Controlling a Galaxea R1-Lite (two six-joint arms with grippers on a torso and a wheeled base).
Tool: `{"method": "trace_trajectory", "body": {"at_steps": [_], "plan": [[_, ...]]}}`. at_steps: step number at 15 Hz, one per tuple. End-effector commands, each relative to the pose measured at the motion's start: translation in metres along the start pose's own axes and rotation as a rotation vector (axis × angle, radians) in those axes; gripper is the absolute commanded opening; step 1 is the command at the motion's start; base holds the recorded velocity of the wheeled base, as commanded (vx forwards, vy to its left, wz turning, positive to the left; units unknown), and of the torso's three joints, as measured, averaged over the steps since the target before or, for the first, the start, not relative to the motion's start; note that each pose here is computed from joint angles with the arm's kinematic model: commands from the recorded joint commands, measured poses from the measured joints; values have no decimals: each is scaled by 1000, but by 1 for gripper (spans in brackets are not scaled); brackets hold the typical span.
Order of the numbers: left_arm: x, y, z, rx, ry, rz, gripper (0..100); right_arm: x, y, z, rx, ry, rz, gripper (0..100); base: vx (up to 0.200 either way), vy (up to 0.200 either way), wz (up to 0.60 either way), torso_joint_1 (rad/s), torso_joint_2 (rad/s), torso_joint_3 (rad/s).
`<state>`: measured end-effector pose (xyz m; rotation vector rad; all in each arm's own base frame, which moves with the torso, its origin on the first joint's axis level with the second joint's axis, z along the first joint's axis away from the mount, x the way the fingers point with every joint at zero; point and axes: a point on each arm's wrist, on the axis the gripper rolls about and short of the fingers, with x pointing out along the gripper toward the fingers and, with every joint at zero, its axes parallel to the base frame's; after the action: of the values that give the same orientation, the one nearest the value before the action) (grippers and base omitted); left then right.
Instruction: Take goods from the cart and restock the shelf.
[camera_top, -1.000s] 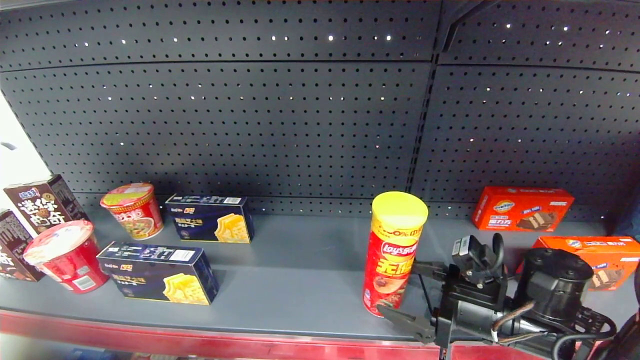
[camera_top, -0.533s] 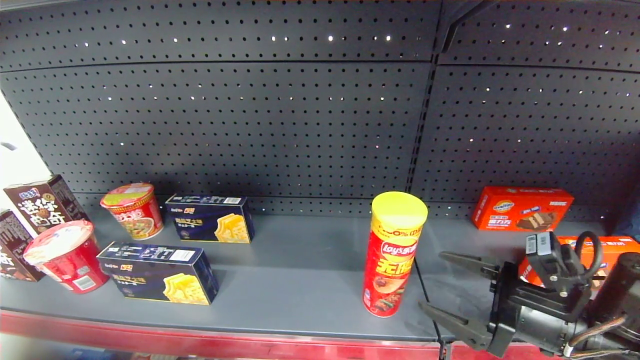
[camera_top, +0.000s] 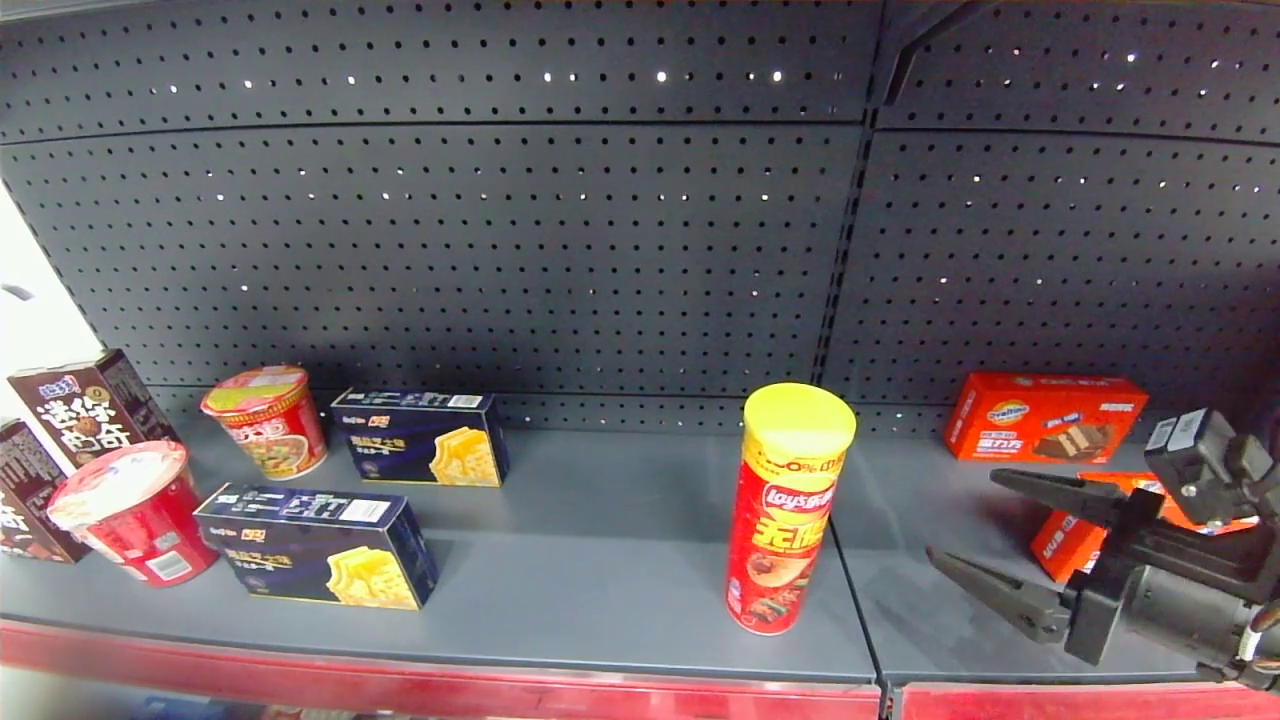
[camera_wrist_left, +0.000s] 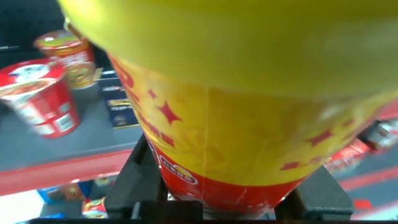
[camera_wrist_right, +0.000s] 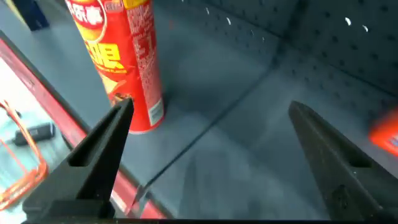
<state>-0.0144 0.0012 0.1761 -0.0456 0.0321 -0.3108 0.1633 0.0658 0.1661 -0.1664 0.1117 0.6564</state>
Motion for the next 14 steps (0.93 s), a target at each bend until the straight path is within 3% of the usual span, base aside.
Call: {"method": "trace_trajectory", "body": {"at_steps": [1, 2, 4, 6, 10, 14], "plan": [[14, 0, 6, 29, 58, -56, 0, -50, 21, 57, -44, -121, -63, 100, 0, 0, 0, 0, 0, 0], [22, -1, 9, 70, 92, -108, 0, -60, 24, 54, -37, -111, -107, 100, 0, 0, 0, 0, 0, 0], [40, -2, 20, 100, 113, -198, 0, -72, 28, 50, -31, -119, -195, 100, 0, 0, 0, 0, 0, 0], [65, -1, 39, 104, 97, -233, 0, -82, 32, 44, -31, -131, -208, 100, 0, 0, 0, 0, 0, 0], [111, -4, 61, 96, 124, -323, 0, -102, 32, 18, -12, -84, -263, 100, 0, 0, 0, 0, 0, 0], [161, -18, 69, 95, 215, -418, 0, -115, 34, 2, 18, -57, -325, 100, 0, 0, 0, 0, 0, 0]]}}
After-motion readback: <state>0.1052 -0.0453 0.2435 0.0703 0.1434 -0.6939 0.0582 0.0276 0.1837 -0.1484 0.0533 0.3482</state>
